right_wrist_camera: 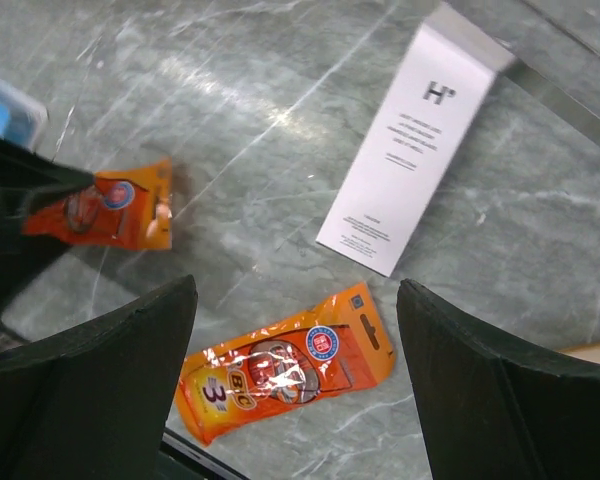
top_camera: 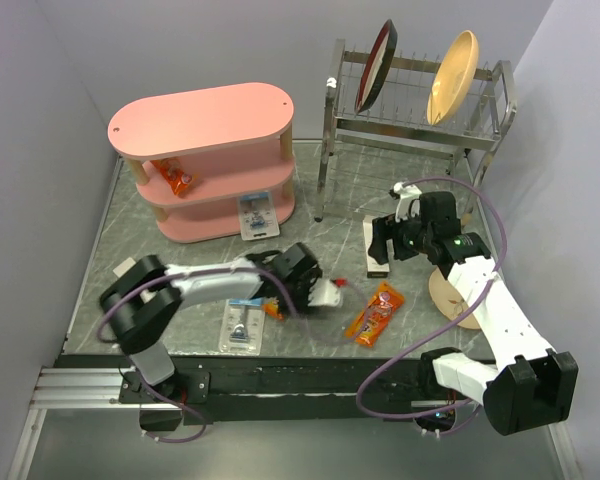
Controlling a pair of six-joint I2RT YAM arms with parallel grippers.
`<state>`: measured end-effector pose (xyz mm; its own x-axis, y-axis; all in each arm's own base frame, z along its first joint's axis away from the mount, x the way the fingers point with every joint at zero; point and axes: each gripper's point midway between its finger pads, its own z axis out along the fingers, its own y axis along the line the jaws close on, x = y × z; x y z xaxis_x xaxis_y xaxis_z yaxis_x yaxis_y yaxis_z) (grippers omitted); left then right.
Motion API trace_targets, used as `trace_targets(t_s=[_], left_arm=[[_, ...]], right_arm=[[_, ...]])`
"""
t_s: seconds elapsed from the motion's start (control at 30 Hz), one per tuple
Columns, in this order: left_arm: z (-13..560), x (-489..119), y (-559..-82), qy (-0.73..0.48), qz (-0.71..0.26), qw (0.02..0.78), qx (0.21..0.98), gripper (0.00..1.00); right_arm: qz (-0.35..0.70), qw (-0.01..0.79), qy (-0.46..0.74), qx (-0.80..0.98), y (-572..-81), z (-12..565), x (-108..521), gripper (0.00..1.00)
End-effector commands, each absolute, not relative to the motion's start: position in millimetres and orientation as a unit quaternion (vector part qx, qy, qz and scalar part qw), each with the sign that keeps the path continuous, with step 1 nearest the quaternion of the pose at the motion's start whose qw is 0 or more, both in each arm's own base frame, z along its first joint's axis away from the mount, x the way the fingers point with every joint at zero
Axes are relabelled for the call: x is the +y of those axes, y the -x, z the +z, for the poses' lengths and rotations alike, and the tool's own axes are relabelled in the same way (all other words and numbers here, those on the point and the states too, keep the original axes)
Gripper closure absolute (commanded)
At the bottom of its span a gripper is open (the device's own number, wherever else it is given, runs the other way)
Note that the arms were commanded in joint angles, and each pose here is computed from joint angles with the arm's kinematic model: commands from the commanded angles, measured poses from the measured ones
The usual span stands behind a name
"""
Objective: Place and organize the shaving razors onto the shelf
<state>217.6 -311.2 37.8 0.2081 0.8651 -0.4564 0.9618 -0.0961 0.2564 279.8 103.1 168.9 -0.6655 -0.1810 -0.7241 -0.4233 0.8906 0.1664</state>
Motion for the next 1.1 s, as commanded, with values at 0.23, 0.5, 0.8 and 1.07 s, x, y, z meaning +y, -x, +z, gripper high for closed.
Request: trace_targets(t_s=[0.23,0.5,0.8,1.07], left_arm=[[176,-316,-225,-0.695,-0.125,0.470,0.530,0.10],[266,-245,-239,-0.399,-0.205,0.537,0.715,0.09],[289,-171,-264,-0.219,-0.215,0.549,0.778,0.11],[289,-123,-273,-0.140,-0.194,0.563,0.791,0.09]], right_arm=[[0.283,0.271,0.456,0.799,-229,151,170,0.12],[0.282,0.176,0.648,0.686,-225,138,232,0.13],[0.230,0.101,0.767,0.590,-214,78,257,0.14],[0.221,0.102,0.768,0.592,-218,52,282,0.14]])
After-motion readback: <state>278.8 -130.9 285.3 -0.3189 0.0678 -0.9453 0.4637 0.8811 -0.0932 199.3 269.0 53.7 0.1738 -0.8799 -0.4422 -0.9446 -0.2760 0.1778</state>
